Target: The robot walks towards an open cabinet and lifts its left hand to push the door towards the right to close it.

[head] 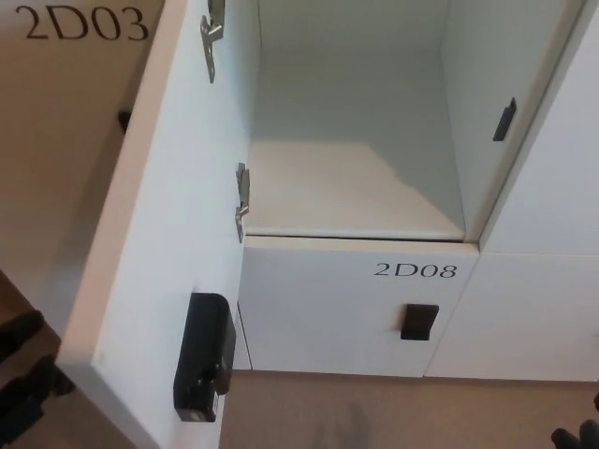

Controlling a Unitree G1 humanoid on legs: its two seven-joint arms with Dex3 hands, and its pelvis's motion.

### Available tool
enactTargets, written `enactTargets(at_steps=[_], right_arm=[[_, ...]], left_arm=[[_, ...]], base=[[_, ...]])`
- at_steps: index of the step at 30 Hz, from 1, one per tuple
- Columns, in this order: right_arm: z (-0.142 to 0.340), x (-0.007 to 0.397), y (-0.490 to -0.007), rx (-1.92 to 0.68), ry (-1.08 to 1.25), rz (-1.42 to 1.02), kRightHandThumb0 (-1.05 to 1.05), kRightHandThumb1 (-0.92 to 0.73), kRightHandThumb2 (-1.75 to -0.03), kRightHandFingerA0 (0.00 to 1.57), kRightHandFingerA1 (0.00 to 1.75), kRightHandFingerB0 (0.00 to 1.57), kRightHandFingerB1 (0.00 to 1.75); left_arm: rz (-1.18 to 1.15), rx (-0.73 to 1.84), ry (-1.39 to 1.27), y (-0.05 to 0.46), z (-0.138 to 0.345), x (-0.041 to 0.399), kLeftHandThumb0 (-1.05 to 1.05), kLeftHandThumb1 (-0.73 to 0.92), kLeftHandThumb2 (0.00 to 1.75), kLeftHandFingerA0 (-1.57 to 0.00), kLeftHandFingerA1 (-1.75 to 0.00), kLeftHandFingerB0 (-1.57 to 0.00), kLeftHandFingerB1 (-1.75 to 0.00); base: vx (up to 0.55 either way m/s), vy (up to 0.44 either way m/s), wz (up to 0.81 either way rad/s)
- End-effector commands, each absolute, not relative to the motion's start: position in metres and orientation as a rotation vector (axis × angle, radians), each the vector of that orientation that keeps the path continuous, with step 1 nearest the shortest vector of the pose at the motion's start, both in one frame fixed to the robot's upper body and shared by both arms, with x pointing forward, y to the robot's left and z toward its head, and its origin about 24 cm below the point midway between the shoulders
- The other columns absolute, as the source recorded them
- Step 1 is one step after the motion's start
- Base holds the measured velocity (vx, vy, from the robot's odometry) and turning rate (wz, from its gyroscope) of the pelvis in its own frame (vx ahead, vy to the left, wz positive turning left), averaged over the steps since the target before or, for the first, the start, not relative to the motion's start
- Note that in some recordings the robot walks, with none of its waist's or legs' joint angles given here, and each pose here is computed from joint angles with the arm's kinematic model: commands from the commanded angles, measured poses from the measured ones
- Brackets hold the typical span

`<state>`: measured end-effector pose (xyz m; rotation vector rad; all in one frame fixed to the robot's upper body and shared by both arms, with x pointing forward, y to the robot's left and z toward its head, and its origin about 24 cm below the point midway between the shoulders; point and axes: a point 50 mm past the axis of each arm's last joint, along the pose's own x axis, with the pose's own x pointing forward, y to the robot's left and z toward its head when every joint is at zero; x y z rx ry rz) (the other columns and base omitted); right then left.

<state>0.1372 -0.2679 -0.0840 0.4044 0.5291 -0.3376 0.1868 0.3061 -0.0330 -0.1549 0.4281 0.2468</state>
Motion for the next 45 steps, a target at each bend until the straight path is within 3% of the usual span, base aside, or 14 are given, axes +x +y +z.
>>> enactTargets(at_steps=[1, 11, 13, 19, 21, 22, 24, 25, 28, 30, 31, 37, 39, 45], right_arm=[[-0.083, 0.137, -0.272, 0.400, 0.521, -0.339, -0.36, -0.65, -0.59, 0.44, 0.46, 0.29, 0.36], [-0.083, 0.120, -0.267, 0.396, 0.535, -0.327, -0.38, -0.63, -0.58, 0.36, 0.46, 0.30, 0.36], [-0.078, 0.109, -0.264, 0.362, 0.525, -0.309, -0.38, -0.64, -0.60, 0.51, 0.49, 0.34, 0.38], [-0.062, 0.076, -0.264, 0.283, 0.532, -0.282, -0.41, -0.63, -0.59, 0.48, 0.50, 0.36, 0.39], [-0.060, 0.071, -0.264, 0.231, 0.557, -0.279, -0.41, -0.62, -0.58, 0.49, 0.52, 0.36, 0.40], [-0.060, 0.071, -0.264, 0.231, 0.557, -0.279, -0.41, -0.62, -0.58, 0.49, 0.52, 0.36, 0.40], [-0.063, 0.062, -0.253, 0.143, 0.580, -0.269, -0.49, -0.51, -0.82, 0.46, 0.61, 0.33, 0.50], [-0.062, 0.059, -0.247, 0.122, 0.578, -0.266, -0.49, -0.51, -0.82, 0.46, 0.61, 0.33, 0.50], [-0.057, 0.060, -0.240, 0.105, 0.562, -0.263, -0.49, -0.51, -0.82, 0.46, 0.61, 0.33, 0.50], [-0.057, 0.060, -0.240, 0.105, 0.562, -0.263, -0.49, -0.51, -0.82, 0.46, 0.61, 0.33, 0.50], [-0.054, 0.062, -0.239, 0.049, 0.556, -0.216, -0.48, -0.51, -0.80, 0.49, 0.62, 0.35, 0.51], [-0.046, 0.074, -0.236, -0.034, 0.522, -0.092, -0.44, -0.53, -0.82, 0.50, 0.62, 0.33, 0.51], [-0.044, 0.085, -0.236, -0.021, 0.487, -0.064, -0.37, -0.67, -0.60, 0.50, 0.55, 0.36, 0.42], [-0.031, 0.073, -0.254, -0.032, 0.464, -0.156, -0.33, -0.68, -0.60, 0.53, 0.54, 0.37, 0.41]], left_arm=[[0.240, -0.126, 0.402, 0.311, -0.028, 0.189, -0.25, 0.63, 0.58, -0.59, -0.47, -0.49, -0.42], [0.264, -0.140, 0.308, 0.285, -0.010, 0.217, -0.25, 0.61, 0.58, -0.57, -0.47, -0.49, -0.42], [0.226, -0.108, 0.231, 0.257, 0.009, 0.247, -0.21, 0.59, 0.57, -0.61, -0.47, -0.53, -0.43], [-0.099, -0.106, 0.118, 0.078, 0.067, 0.321, -0.21, 0.59, 0.56, -0.74, -0.48, -0.52, -0.41], [-0.343, -0.074, 0.070, -0.037, 0.100, 0.308, -0.34, 0.45, 0.67, -0.77, -0.54, -0.61, -0.49], [-0.343, -0.074, 0.070, -0.037, 0.100, 0.308, -0.34, 0.45, 0.67, -0.77, -0.54, -0.61, -0.49], [-0.838, -0.114, 0.014, -0.180, 0.144, 0.217, -0.34, 0.55, 0.57, -0.72, -0.52, -0.60, -0.40], [-1.102, -0.158, -0.049, -0.227, 0.177, 0.157, -0.06, 0.92, 1.67, 0.00, 0.00, 0.00, 0.00], [-1.447, -0.215, -0.153, -0.259, 0.221, 0.076, -0.03, 0.92, 1.75, 0.00, 0.00, 0.00, 0.00], [-1.447, -0.215, -0.153, -0.259, 0.221, 0.076, -0.03, 0.92, 1.75, 0.00, 0.00, 0.00, 0.00], [-1.605, -0.285, -0.204, -0.269, 0.239, 0.027, -0.19, 0.65, 0.59, -0.71, -0.46, -0.60, -0.43], [-1.643, -0.245, -0.300, -0.248, 0.214, 0.038, -0.22, 0.69, 0.61, -0.68, -0.51, -0.59, -0.44], [-1.821, -0.165, -0.189, -0.226, 0.166, -0.002, -0.23, 0.69, 0.61, -0.67, -0.46, -0.61, -0.43], [-1.927, -0.155, -0.195, -0.228, 0.166, -0.020, -0.22, 0.68, 0.61, -0.69, -0.48, -0.61, -0.43]], base=[[0.00, 0.000, 0.00], [0.00, 0.000, 0.00], [-0.01, -0.020, 0.04], [0.00, -0.007, 0.01], [0.00, 0.000, 0.00], [-0.02, -0.042, 0.11], [-0.02, -0.040, 0.16], [-0.03, -0.037, 0.24], [-0.03, -0.034, 0.12], [-0.04, -0.033, -0.09], [0.00, 0.000, 0.00], [0.00, 0.000, 0.00], [0.00, 0.000, 0.00], [0.00, 0.000, 0.00]])
